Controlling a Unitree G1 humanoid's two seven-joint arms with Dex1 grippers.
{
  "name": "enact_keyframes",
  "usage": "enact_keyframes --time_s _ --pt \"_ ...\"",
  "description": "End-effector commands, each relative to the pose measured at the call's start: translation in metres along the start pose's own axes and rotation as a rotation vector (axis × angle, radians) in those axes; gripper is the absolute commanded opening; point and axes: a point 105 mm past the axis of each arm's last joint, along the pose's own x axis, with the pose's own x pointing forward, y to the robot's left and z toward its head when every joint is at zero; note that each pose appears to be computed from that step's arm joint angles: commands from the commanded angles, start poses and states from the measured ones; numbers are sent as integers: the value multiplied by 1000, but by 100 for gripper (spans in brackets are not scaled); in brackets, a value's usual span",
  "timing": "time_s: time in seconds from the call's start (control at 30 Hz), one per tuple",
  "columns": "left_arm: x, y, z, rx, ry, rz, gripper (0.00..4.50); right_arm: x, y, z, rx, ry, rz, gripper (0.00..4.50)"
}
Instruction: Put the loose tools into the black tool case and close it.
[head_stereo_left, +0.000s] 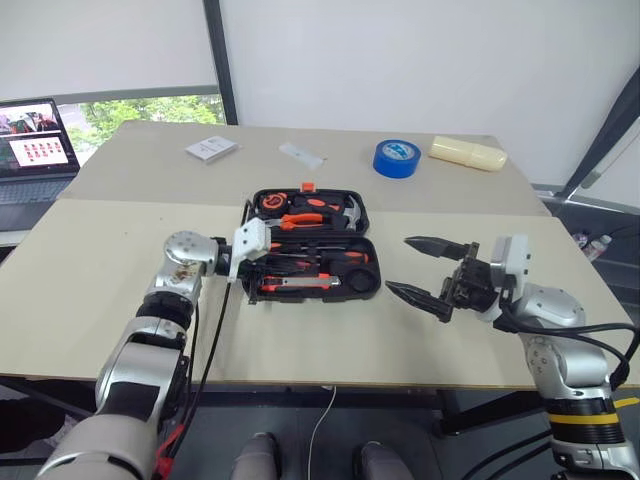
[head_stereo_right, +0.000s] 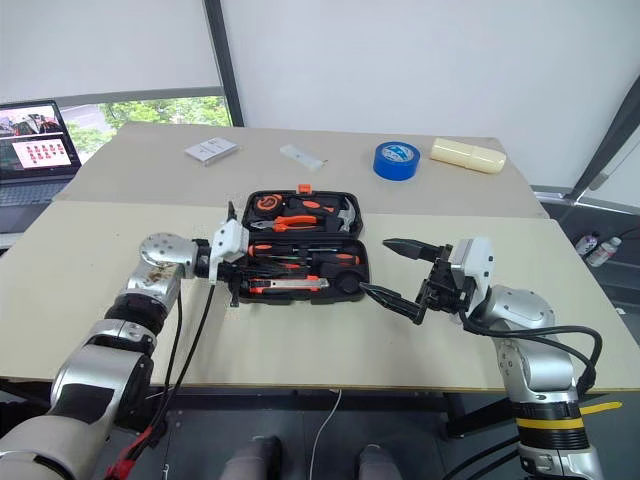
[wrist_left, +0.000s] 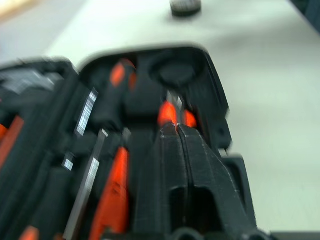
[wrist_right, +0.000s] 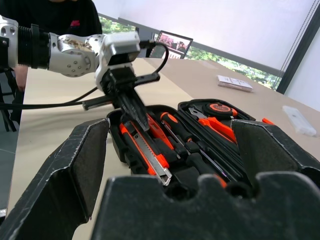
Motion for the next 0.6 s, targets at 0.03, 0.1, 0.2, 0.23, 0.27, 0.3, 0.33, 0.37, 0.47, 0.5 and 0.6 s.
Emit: enact_keyframes --time_s 0.03,0.1,0.2,0.23,0.27,0.3,0.33,0.37,0.47,0.5,0.6 --pt "6 7 -8 -3 52 78 3 0 -1 12 -44 -34 -11 450" --pt "10 0 -15 -2 70 55 3 -1 1 12 -42 -32 -11 450" --pt "14 -1 -29 -94 113 94 3 -3 0 14 -43 -28 -16 450" --pt "15 -1 -33 -125 125 104 3 -4 0 14 -43 -27 -17 450" --pt "15 -4 -36 -150 130 93 3 -5 0 14 -41 -24 -19 450" --pt "16 -7 -40 -169 142 79 3 -6 0 14 -40 -22 -20 450" --pt "17 -14 -44 -159 154 44 3 -7 0 14 -38 -18 -21 450" --pt "18 -19 -47 -158 165 25 3 -8 1 14 -37 -16 -22 450" --pt "19 -26 -56 -177 198 20 3 -9 1 14 -36 -11 -27 450" --pt "19 -28 -59 -186 204 21 3 -10 1 13 -36 -10 -31 450" --pt "20 -28 -56 -206 160 45 3 -11 0 13 -38 -4 -47 450"
